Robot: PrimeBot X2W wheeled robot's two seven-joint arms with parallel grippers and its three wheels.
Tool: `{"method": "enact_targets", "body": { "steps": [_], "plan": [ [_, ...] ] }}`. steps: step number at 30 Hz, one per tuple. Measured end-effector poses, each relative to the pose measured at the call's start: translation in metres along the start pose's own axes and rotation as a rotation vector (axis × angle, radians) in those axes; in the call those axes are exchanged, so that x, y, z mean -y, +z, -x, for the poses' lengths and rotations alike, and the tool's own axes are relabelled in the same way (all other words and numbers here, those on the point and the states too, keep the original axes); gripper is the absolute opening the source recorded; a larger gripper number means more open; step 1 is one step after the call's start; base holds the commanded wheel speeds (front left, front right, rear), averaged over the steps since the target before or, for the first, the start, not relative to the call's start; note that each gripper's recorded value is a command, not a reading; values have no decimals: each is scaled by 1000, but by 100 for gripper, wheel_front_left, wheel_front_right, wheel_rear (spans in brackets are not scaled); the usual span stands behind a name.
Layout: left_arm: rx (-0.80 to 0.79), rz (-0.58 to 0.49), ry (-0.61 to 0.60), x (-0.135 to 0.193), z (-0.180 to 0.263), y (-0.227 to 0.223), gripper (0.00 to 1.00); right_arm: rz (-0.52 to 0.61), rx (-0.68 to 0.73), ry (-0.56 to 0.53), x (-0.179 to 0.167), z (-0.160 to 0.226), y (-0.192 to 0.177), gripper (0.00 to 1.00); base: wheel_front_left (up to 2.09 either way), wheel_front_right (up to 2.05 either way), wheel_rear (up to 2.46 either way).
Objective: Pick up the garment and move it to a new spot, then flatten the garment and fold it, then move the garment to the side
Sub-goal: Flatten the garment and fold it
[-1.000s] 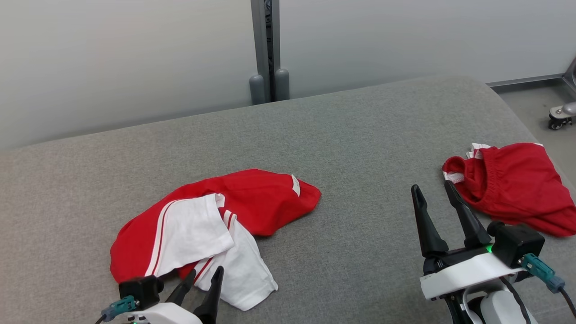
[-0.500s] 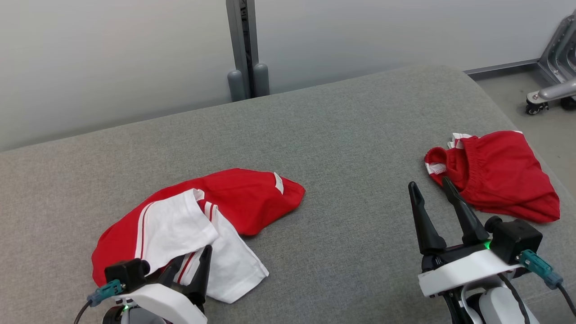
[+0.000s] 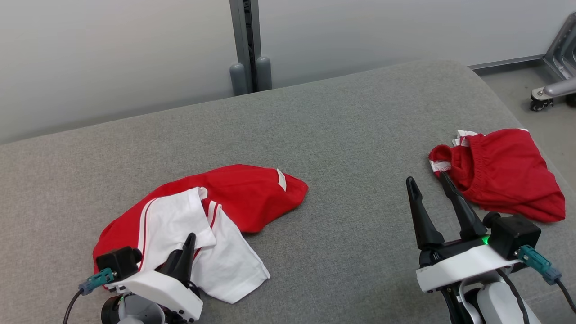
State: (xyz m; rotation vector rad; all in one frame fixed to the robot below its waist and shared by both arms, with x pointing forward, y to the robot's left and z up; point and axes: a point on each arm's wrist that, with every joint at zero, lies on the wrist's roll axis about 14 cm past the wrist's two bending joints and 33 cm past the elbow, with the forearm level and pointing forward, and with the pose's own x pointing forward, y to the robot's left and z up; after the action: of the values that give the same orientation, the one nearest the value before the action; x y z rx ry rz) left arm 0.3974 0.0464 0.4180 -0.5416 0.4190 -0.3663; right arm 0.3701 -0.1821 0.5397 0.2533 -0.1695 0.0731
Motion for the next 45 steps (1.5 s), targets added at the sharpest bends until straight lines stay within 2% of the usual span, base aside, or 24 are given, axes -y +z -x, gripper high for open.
{"method": "enact_targets", "body": {
  "steps": [8,15,21,23,31,36,41,42,43,45],
  "plan": [
    [44,-3,-9,3,3,9,0,2,8,4,0,-3,2,100,0,0,0],
    [107,-34,-6,-1,26,30,0,-12,-3,66,-20,-11,-4,100,0,0,0],
    [104,-53,76,-30,58,36,0,-24,-15,126,-40,-20,-10,100,0,0,0],
    [99,-62,145,-54,83,41,0,-28,-22,162,-52,-25,-13,100,0,0,0],
    [30,-93,321,-107,141,38,0,-28,-18,230,-74,-32,-12,100,0,0,0],
    [-23,-138,438,-136,156,29,0,-21,-18,226,-71,-30,-12,100,0,0,0],
    [-112,-157,482,-146,155,0,1,-18,-38,214,-66,-26,-17,100,0,0,0],
    [-114,-155,480,-145,153,-2,67,-17,-41,210,-65,-25,-18,100,0,0,0],
    [-114,-155,478,-143,150,-4,100,-15,-42,207,-63,-25,-18,100,0,0,0],
    [-89,-150,464,-139,144,0,100,-12,-44,203,-61,-24,-19,100,0,0,0]
  ]
}}
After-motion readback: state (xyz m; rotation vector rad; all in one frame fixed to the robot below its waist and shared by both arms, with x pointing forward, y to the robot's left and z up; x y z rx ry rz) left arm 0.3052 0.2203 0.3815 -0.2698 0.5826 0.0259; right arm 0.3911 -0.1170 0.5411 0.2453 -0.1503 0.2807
